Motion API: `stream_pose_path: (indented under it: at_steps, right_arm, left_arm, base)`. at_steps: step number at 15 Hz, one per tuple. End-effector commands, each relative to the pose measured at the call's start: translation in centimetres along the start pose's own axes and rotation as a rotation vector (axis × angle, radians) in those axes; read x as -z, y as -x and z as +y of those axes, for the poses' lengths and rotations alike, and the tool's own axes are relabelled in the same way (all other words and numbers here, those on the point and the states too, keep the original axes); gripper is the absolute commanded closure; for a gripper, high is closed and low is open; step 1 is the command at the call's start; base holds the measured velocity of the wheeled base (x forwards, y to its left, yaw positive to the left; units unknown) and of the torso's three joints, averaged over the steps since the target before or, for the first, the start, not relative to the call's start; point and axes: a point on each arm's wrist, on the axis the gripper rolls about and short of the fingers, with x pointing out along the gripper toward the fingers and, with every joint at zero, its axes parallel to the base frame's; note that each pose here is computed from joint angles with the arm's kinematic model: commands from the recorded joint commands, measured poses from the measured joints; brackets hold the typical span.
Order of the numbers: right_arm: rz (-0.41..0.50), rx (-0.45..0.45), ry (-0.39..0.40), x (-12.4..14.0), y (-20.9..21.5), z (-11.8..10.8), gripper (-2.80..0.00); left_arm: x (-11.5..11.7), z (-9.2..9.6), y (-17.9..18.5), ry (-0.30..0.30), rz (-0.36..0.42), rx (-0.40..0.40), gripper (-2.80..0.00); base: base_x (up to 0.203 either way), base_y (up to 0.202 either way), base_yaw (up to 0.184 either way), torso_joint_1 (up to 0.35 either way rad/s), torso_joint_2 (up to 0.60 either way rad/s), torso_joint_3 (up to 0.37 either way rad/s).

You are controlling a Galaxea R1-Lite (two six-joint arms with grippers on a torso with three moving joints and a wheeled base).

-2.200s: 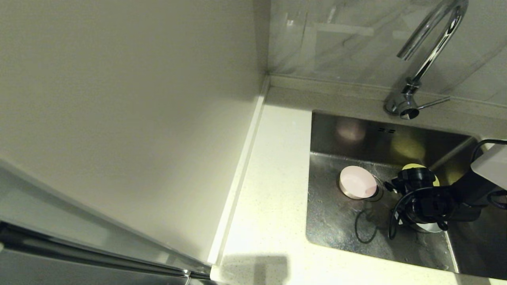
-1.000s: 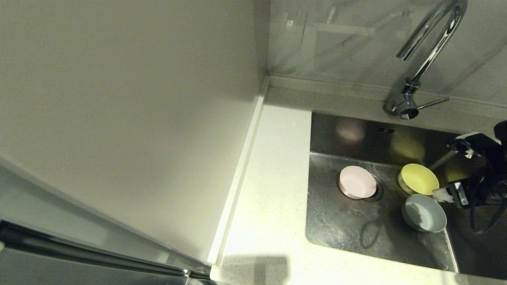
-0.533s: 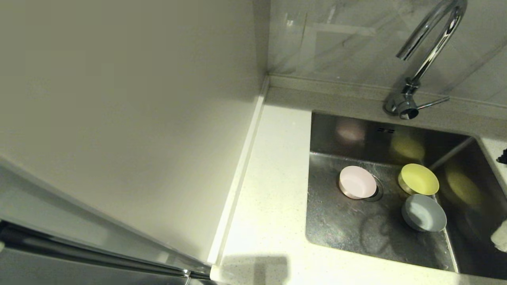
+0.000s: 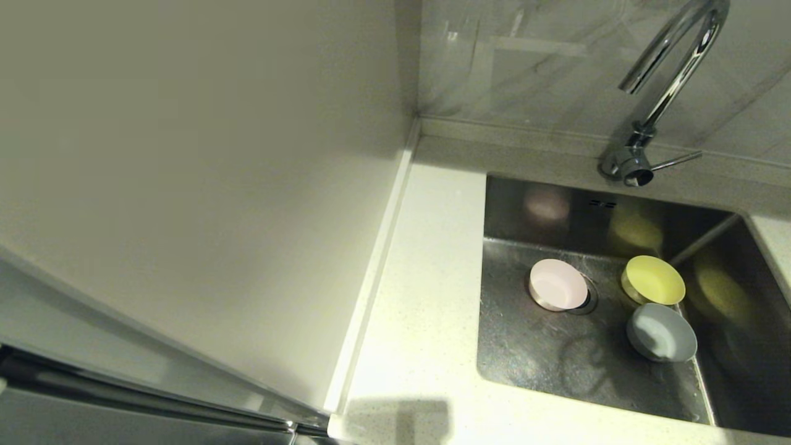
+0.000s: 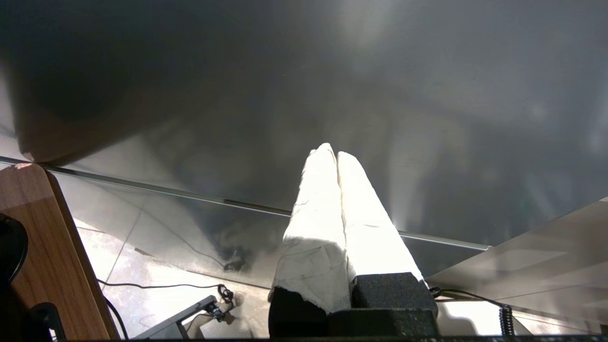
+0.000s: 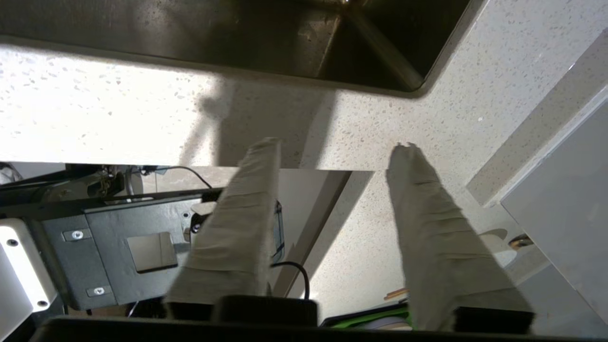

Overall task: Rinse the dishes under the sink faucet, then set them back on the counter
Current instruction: Turn on the faucet

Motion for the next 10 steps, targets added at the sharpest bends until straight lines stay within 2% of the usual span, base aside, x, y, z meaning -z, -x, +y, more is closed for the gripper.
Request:
stream_pose_path:
  at_steps: [1,3,6,8,10]
  right_arm:
    - [0.026,-0.002,0.022,0.4,0.2,0.0,0.00]
    - [0.007,-0.001,0.109,0.0,0.2,0.0,0.00]
    - [-0.028,-0.014,0.194,-0.6,0.2,0.9,0.00]
    - [-0.040,-0.026,0.232,-1.2,0.1,1.4,0.00]
    - [-0.115,-0.031,0.248,-2.8,-0.3,2.3,0.00]
  left_arm:
    - [0.1,0.0,0.0,0.001,0.003,0.000,0.00]
    - [0.1,0.0,0.0,0.001,0.003,0.000,0.00]
    - [0.1,0.0,0.0,0.001,0.003,0.000,0.00]
    - [0.1,0.0,0.0,0.001,0.003,0.000,0.00]
    - [0.1,0.0,0.0,0.001,0.003,0.000,0.00]
  base:
    - [0.000,0.000,0.000,0.000,0.00,0.000]
    - [0.000,0.000,0.000,0.000,0.00,0.000]
    - [0.000,0.000,0.000,0.000,0.00,0.000]
    - [0.000,0.000,0.000,0.000,0.00,0.000]
    - [0.000,0.000,0.000,0.000,0.00,0.000]
